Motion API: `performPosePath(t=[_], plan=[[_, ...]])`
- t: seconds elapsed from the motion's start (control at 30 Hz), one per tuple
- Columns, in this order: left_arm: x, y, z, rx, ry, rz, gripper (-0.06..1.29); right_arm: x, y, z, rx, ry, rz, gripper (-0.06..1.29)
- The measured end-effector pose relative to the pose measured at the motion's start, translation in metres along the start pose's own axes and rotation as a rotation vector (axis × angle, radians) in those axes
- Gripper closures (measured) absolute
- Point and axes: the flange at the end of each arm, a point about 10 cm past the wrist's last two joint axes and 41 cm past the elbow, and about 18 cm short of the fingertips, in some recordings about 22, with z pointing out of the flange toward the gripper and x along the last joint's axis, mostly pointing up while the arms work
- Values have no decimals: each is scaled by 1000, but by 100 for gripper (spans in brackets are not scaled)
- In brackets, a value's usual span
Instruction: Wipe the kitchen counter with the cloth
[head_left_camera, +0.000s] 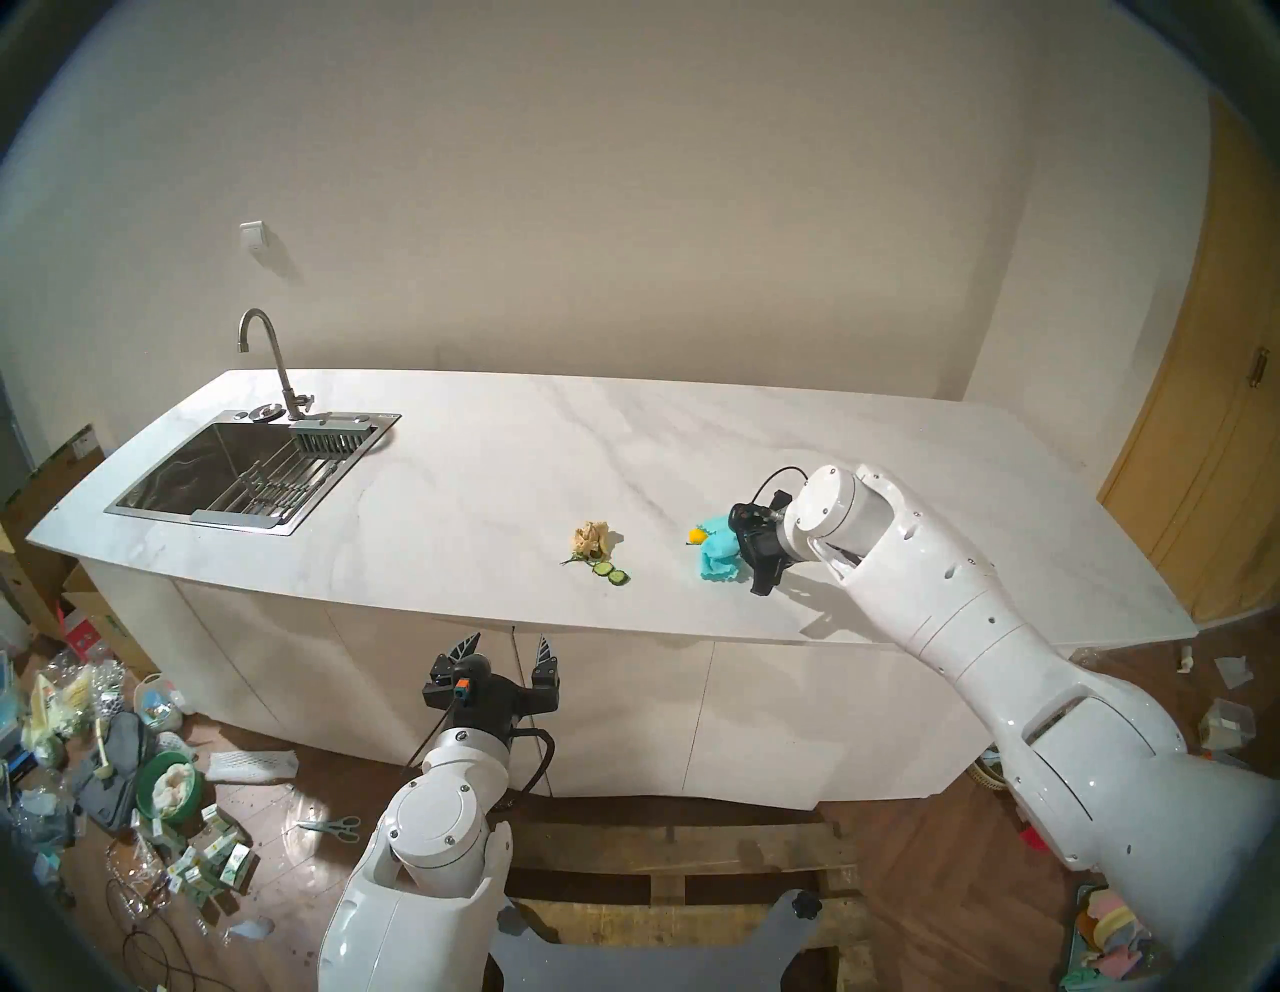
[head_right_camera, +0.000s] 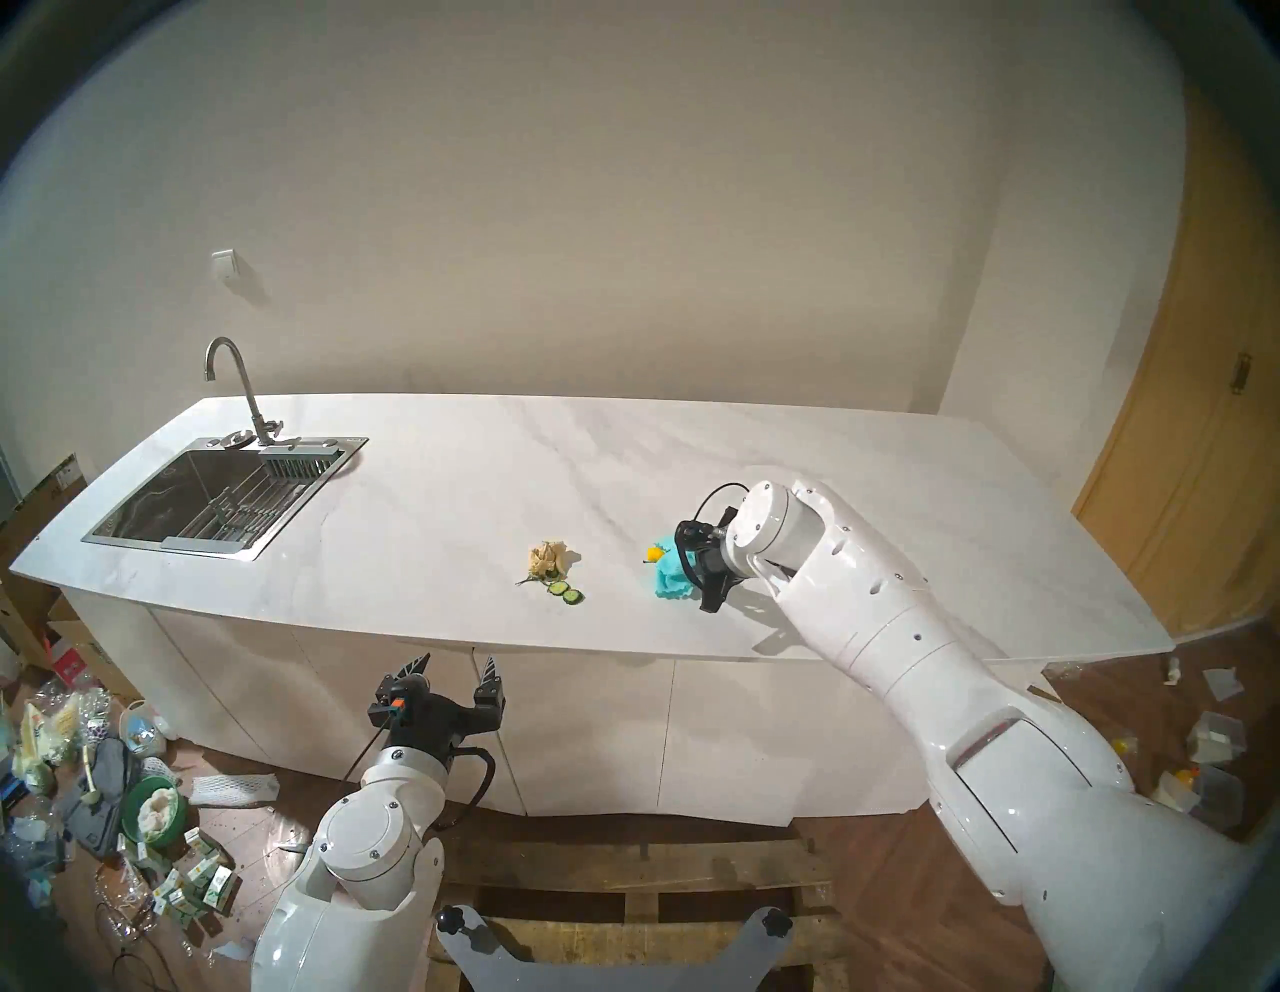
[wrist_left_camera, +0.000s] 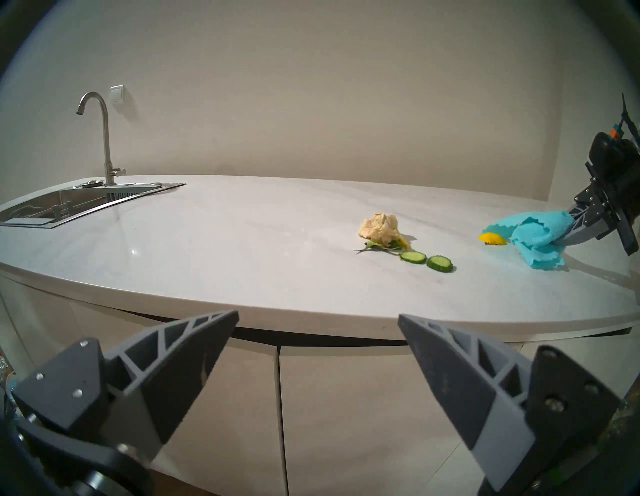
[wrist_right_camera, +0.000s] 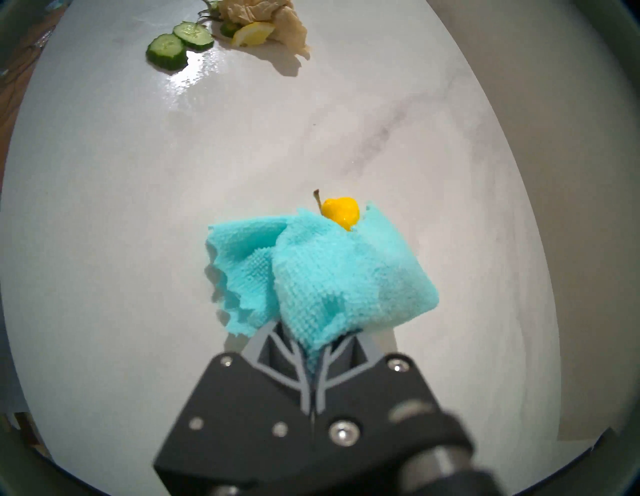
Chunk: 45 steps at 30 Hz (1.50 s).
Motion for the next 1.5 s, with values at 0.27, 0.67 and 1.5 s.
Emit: performPosePath(t=[0.27, 0.67, 1.5], plan=[[0, 0, 0, 0, 0, 0, -2, -22, 9, -11, -83, -55, -77, 125], [0, 0, 0, -1, 0, 0, -2, -33, 9, 23, -244, -226, -193, 125], [0, 0, 0, -1, 0, 1, -2, 37, -10, 70, -220, -134, -160, 125]])
